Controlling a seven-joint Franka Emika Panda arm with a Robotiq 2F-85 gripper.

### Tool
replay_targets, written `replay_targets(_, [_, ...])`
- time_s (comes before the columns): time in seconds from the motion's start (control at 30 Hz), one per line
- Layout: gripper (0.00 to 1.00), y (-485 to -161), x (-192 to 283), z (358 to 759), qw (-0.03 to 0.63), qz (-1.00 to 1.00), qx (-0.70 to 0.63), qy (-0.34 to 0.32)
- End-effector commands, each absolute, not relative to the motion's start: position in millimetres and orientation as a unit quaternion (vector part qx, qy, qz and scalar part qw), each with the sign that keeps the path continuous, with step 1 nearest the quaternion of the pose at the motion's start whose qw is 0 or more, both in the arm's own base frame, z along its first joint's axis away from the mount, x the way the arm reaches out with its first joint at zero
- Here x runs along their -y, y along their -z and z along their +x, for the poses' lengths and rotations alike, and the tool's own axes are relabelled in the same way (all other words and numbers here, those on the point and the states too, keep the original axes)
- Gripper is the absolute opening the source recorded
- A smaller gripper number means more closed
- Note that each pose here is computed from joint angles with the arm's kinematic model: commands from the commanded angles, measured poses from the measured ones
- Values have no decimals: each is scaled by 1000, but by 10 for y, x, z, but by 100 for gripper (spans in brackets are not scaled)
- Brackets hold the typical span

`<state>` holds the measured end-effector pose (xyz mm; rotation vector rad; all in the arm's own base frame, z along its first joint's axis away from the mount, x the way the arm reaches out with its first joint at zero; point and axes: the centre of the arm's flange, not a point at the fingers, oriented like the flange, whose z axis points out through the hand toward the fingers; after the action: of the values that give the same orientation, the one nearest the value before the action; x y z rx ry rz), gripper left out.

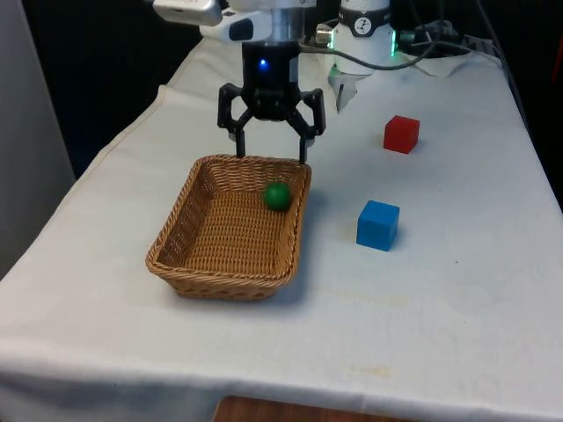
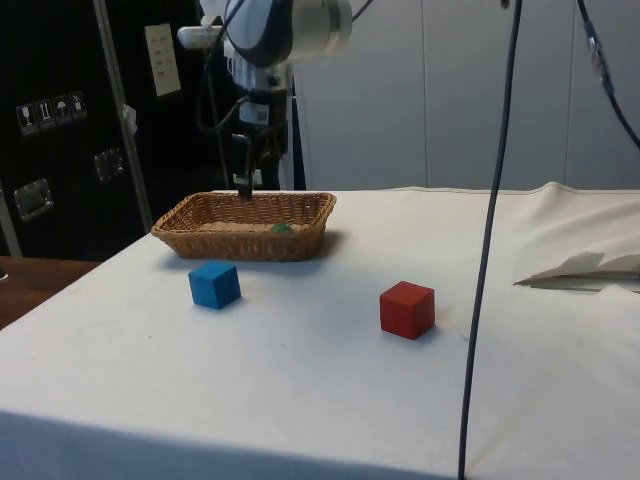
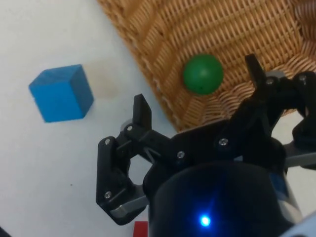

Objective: Place all non-red objects into the basket.

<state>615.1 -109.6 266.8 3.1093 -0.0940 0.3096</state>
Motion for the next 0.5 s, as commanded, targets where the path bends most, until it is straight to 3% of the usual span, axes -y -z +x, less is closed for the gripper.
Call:
replay_targets(0.0, [100,-2705,1057,6164,11,995,28,-95])
replay_targets(0.47, [100,-2971,615,6234,8,997,12,-72])
